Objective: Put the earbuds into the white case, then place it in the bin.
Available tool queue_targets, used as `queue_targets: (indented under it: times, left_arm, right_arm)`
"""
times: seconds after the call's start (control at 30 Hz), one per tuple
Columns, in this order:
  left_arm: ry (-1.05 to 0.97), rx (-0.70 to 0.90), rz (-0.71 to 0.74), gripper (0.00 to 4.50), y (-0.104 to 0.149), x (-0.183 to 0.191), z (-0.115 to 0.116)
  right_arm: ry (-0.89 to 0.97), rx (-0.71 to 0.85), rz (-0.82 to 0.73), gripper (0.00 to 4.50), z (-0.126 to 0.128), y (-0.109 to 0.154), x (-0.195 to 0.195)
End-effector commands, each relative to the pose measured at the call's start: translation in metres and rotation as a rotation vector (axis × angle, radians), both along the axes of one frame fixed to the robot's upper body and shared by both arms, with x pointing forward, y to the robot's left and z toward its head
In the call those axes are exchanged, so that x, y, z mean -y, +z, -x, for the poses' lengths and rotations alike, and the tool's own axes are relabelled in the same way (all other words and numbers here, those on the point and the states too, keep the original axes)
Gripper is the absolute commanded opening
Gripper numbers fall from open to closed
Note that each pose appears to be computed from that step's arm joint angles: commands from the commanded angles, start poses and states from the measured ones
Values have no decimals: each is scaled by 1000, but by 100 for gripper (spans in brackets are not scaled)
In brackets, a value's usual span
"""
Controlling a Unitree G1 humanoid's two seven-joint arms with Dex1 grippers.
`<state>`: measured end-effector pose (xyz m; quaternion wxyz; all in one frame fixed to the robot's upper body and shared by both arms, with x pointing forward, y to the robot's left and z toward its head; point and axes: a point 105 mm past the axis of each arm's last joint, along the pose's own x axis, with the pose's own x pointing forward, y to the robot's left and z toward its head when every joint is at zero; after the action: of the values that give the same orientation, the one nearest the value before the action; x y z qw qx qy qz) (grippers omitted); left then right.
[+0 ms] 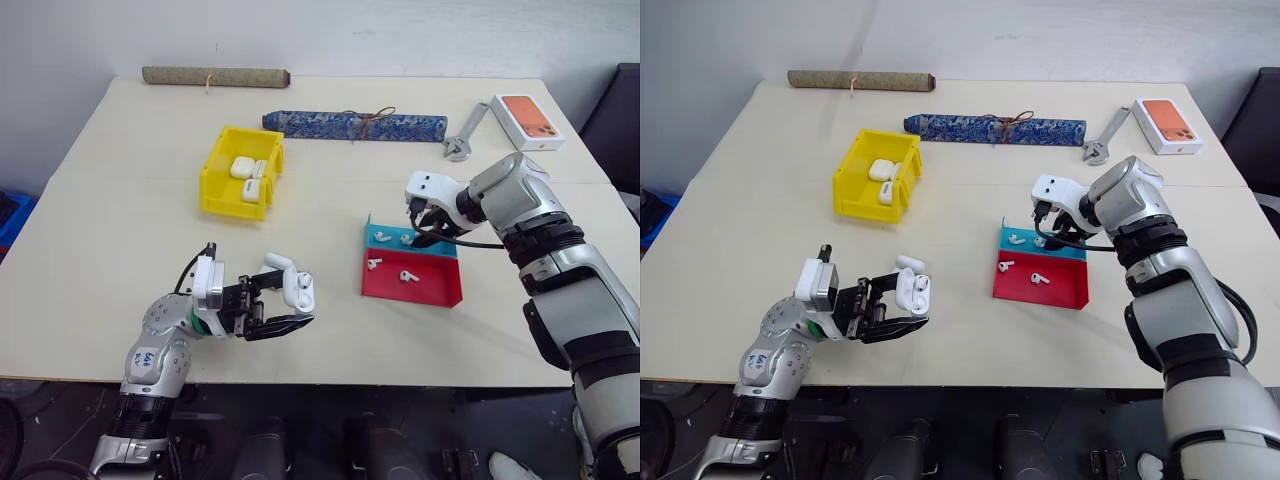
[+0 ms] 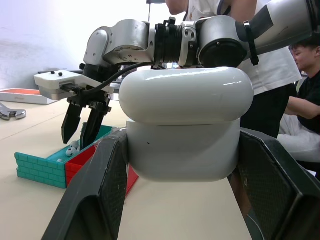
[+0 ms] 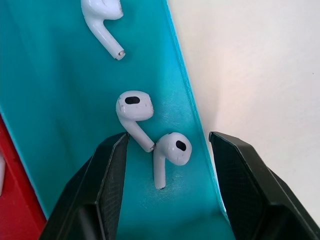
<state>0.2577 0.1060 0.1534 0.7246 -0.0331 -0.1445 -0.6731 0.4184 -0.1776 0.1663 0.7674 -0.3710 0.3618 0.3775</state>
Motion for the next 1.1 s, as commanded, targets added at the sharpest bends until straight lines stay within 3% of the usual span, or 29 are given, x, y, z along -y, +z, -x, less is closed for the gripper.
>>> queue_targets:
  times: [0.03, 0.07, 0.17, 0.27, 1.1]
  left_arm:
    - [-8, 44, -1, 284, 7, 2, 5]
    - [-8, 44, 0, 284, 7, 2, 5]
    - [-9, 45, 1, 284, 7, 3, 5]
    - [-7, 44, 1, 284, 7, 2, 5]
    - [-9, 44, 5, 284, 8, 2, 5]
  right_arm:
    - [-7, 1, 11, 261, 0, 1, 4]
    - [-8, 0, 10, 261, 0, 1, 4]
    - [-9, -3, 14, 205, 0, -1, 5]
    - [-11, -9, 18, 118, 1, -2, 7]
    - [-38, -37, 14, 118, 4, -5, 16]
